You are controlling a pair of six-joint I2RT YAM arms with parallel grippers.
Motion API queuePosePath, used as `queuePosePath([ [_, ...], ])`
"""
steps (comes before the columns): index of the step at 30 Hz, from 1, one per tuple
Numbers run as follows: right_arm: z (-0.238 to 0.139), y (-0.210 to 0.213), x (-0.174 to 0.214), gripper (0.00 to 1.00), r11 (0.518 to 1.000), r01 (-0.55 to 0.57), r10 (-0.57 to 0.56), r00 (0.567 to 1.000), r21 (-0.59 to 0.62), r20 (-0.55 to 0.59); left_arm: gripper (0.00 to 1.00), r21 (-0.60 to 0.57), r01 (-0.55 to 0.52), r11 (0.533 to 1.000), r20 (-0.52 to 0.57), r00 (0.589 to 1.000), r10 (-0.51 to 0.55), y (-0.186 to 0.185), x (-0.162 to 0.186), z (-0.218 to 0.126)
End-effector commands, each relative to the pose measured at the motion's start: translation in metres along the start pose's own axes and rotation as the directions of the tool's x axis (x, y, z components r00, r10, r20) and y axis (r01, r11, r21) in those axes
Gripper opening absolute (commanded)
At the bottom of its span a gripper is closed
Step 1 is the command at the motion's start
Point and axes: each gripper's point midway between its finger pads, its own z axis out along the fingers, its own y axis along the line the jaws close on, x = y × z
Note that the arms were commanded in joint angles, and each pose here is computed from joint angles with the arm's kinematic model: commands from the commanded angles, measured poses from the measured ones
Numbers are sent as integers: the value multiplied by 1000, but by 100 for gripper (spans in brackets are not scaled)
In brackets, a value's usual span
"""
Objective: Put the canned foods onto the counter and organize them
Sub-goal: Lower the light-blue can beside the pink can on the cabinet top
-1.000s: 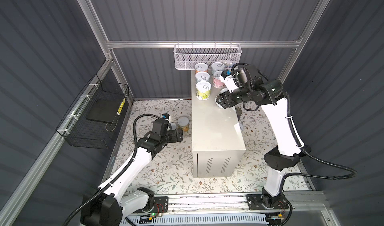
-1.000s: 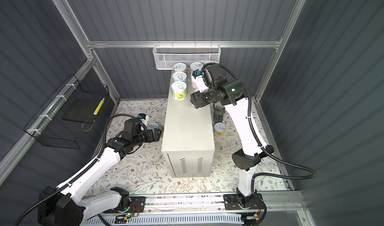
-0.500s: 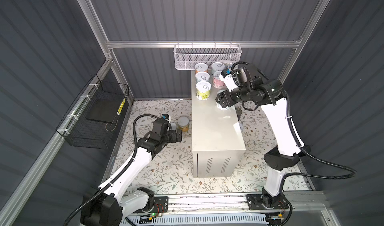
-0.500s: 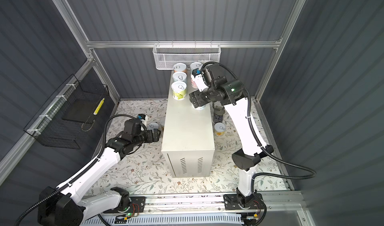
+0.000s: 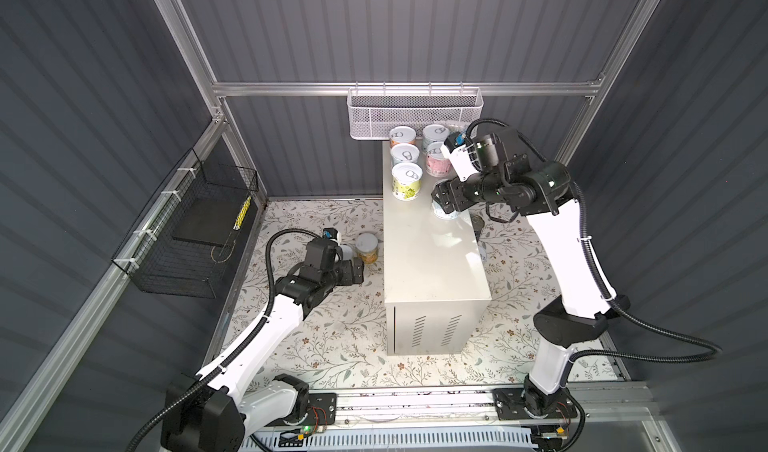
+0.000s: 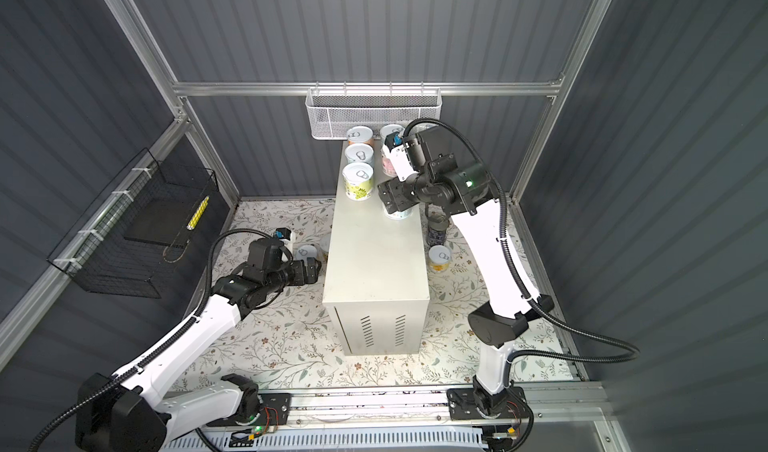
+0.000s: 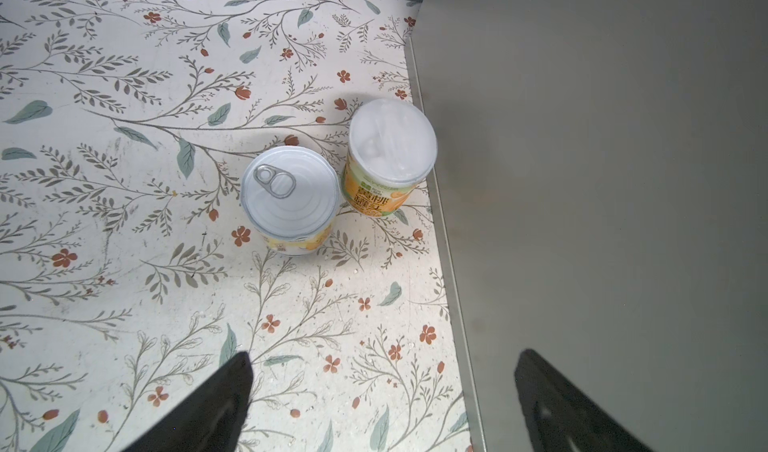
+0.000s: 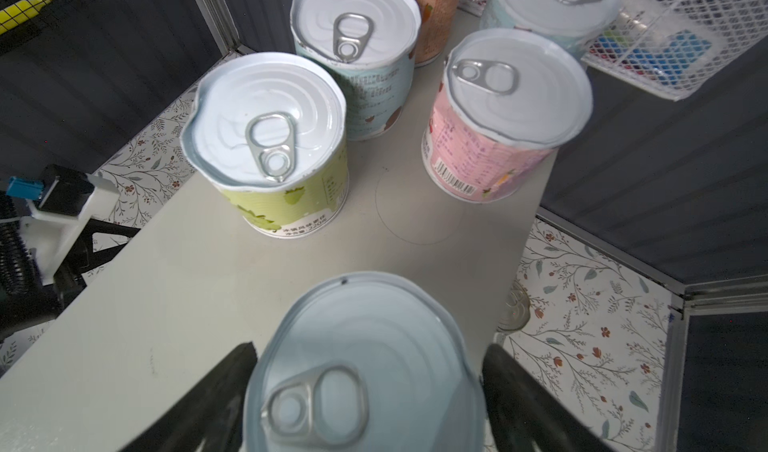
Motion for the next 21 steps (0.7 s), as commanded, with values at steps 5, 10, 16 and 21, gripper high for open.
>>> queuePosePath([
  [5, -46, -9, -8, 84, 997, -24, 14, 989, 71, 145, 99, 12, -5, 1000, -1, 1000, 5, -1, 4, -1],
  [10, -53, -3, 14, 76, 998, -60, 54, 981, 31, 185, 99, 28, -9, 1000, 10, 1000, 9, -4, 1, -3],
  [16, -58, -3, 33, 69, 995, -103, 98, 967, 12, 236, 99, 42, -9, 999, 11, 1000, 9, -7, 0, -1],
  [21, -43, -3, 40, 70, 992, -124, 117, 962, 12, 248, 99, 47, -7, 999, 10, 1000, 6, -7, 0, 0],
])
